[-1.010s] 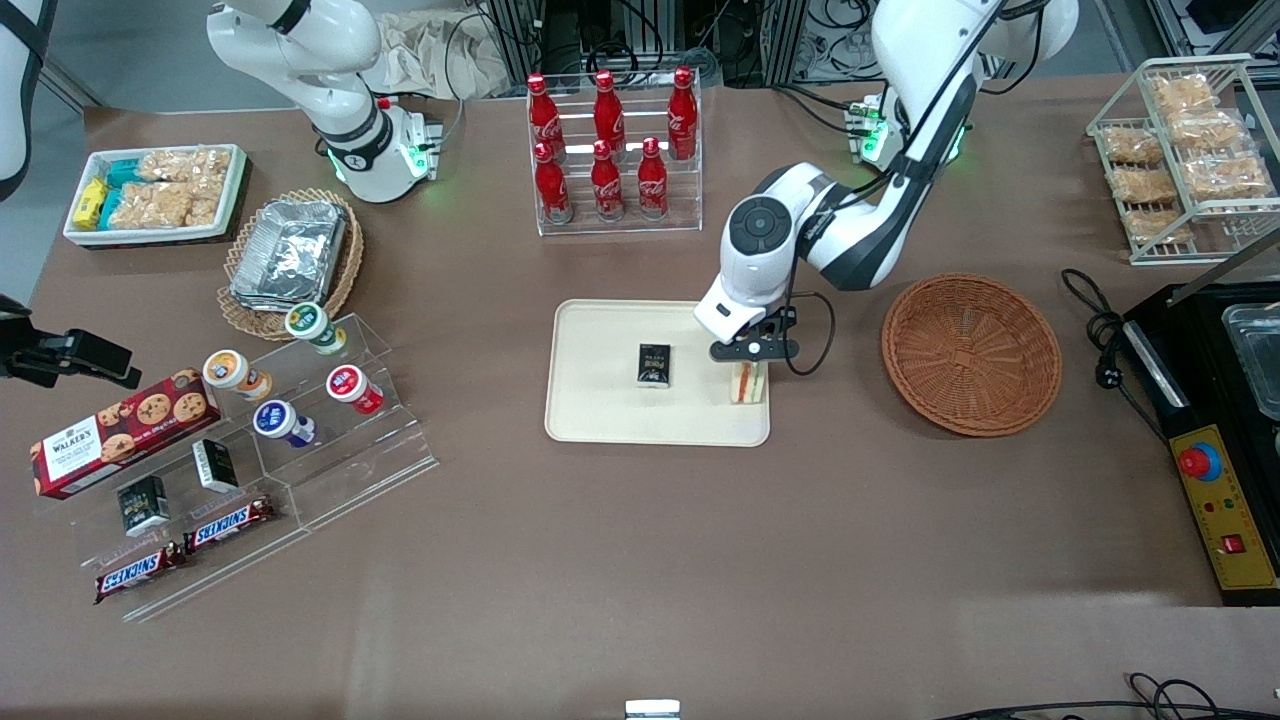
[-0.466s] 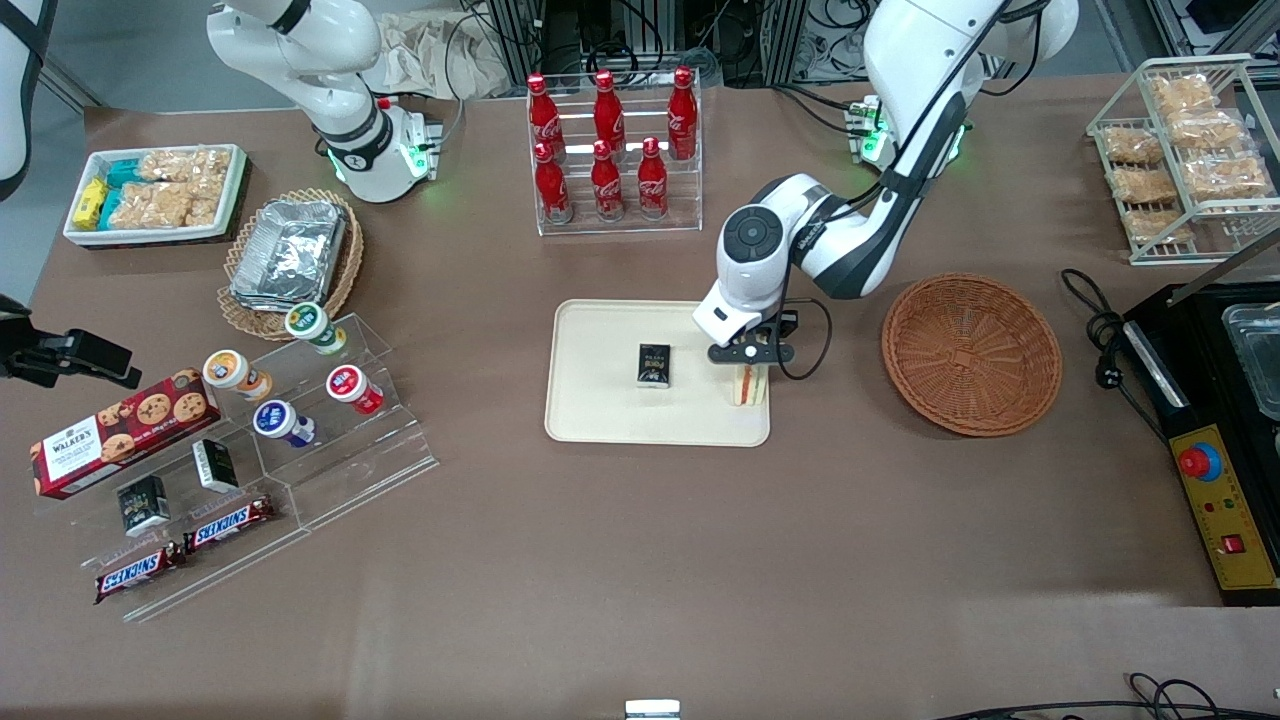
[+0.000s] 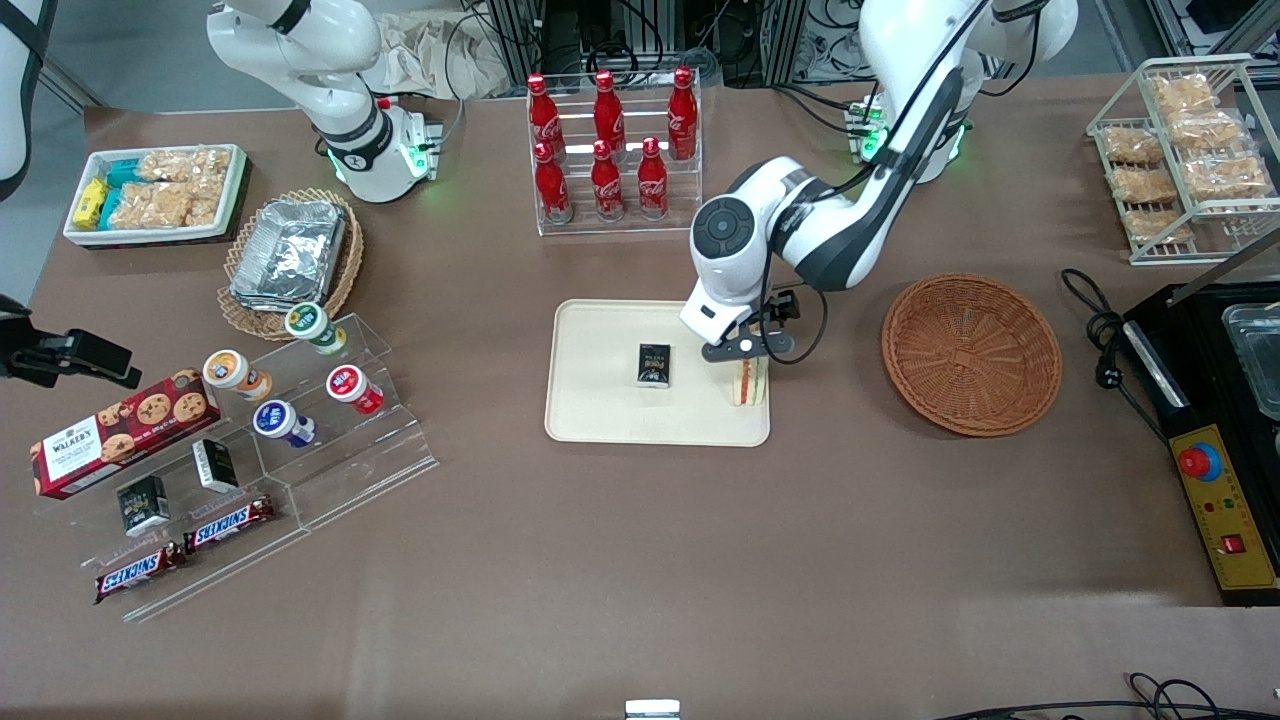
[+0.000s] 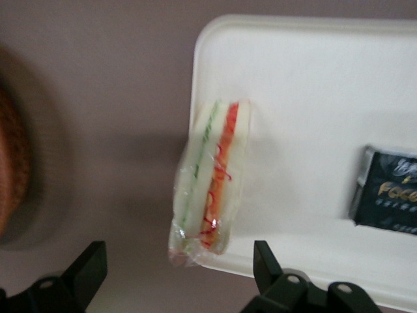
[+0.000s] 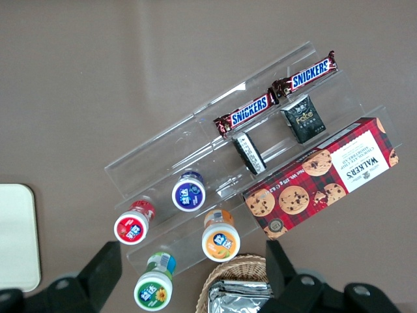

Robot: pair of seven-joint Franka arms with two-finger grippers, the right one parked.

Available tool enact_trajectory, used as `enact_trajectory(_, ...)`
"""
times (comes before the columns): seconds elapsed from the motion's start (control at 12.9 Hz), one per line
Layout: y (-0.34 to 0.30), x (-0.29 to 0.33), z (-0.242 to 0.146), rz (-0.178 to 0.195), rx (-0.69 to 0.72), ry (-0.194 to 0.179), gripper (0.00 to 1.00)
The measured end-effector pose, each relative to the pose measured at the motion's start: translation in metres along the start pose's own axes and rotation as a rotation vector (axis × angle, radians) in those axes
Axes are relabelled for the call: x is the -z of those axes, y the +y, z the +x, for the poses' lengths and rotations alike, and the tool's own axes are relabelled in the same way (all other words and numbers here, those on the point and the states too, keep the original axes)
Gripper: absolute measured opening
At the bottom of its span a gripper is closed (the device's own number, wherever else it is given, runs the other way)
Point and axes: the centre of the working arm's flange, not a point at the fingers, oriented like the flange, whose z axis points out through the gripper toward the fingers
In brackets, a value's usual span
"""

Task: Place sandwich from basket to tray
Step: 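Open the left gripper, release the sandwich, and raise the arm away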

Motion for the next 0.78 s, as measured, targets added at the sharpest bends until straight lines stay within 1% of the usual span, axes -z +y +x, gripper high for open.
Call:
enact_trajectory(0.08,-0.013,0.037,0.011,-0.009,0.000,0.020,1.00)
enact_trajectory(0.16,-0.031,0.072,0.020,-0.021,-0.003,0.027,1.00)
enact_trajectory(0.39,-0.104,0.147,0.045,-0.072,-0.034,-0.012,1.00)
enact_trajectory(0.47,-0.133,0.161,0.056,-0.092,-0.023,-0.015,1.00)
enact_trajectory(0.54,-0.165,0.172,0.067,-0.108,-0.001,-0.005,1.00)
enact_trajectory(0.62,-0.199,0.180,0.077,-0.117,0.020,0.003,1.00)
enact_trajectory(0.78,-0.266,0.189,0.089,-0.123,0.016,-0.004,1.00)
